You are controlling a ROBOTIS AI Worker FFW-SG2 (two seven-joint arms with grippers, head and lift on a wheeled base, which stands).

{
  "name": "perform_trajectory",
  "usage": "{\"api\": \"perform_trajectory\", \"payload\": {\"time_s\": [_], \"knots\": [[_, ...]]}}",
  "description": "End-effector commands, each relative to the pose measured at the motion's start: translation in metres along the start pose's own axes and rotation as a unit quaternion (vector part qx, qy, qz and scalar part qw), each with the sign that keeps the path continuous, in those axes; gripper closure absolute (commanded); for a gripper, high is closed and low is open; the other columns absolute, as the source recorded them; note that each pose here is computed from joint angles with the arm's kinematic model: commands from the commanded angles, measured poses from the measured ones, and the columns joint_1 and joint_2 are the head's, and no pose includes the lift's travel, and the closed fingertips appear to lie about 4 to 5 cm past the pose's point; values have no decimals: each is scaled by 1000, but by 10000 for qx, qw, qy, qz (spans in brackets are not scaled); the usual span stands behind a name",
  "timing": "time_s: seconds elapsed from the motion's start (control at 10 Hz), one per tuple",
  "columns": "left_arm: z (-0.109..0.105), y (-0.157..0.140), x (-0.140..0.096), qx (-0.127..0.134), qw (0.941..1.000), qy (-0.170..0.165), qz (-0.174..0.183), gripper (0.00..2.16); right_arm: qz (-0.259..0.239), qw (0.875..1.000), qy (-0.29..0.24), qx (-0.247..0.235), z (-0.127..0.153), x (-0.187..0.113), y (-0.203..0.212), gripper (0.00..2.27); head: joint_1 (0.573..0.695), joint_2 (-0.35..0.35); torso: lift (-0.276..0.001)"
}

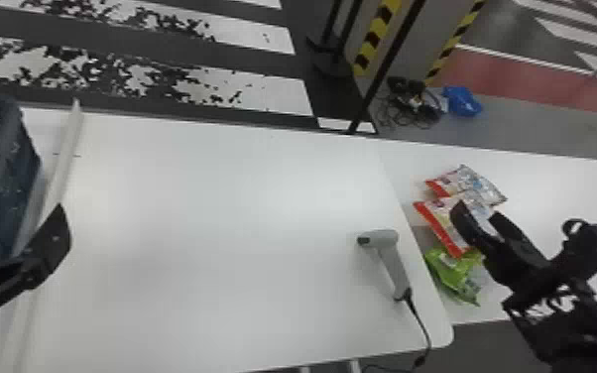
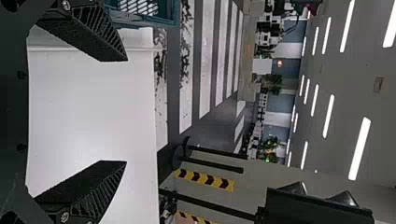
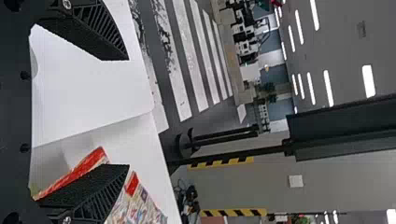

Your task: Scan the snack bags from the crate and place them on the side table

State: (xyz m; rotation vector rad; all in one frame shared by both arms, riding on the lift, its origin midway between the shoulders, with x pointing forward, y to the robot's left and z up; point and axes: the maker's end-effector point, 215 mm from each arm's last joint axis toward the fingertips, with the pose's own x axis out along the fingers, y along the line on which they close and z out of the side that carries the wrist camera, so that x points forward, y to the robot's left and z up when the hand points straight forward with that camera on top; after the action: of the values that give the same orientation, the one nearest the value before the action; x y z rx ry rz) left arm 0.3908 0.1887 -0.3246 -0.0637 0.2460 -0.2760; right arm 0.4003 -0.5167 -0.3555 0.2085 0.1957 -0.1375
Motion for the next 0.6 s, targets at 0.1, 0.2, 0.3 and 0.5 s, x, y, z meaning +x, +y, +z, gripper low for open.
{"api": "perform_trajectory", "payload": {"time_s": [0.1, 0.2, 0.3, 0.5], "knots": [[8, 0, 1, 78, 9995, -286, 65, 87, 658, 9970, -360, -176, -3, -1, 96, 66, 695, -350, -94], [11, 2, 0, 143, 9989, -418, 140, 87, 820, 9954, -425, -248, -13, -1, 128, 70, 695, -350, -94], [18, 2, 0, 201, 9977, -624, 146, 87, 923, 9935, -535, -403, -21, -4, 157, 70, 695, -317, -94], [15, 3, -1, 215, 9972, -692, 176, 87, 1084, 9917, -612, -329, -36, -12, 194, 70, 695, -246, -94]]}}
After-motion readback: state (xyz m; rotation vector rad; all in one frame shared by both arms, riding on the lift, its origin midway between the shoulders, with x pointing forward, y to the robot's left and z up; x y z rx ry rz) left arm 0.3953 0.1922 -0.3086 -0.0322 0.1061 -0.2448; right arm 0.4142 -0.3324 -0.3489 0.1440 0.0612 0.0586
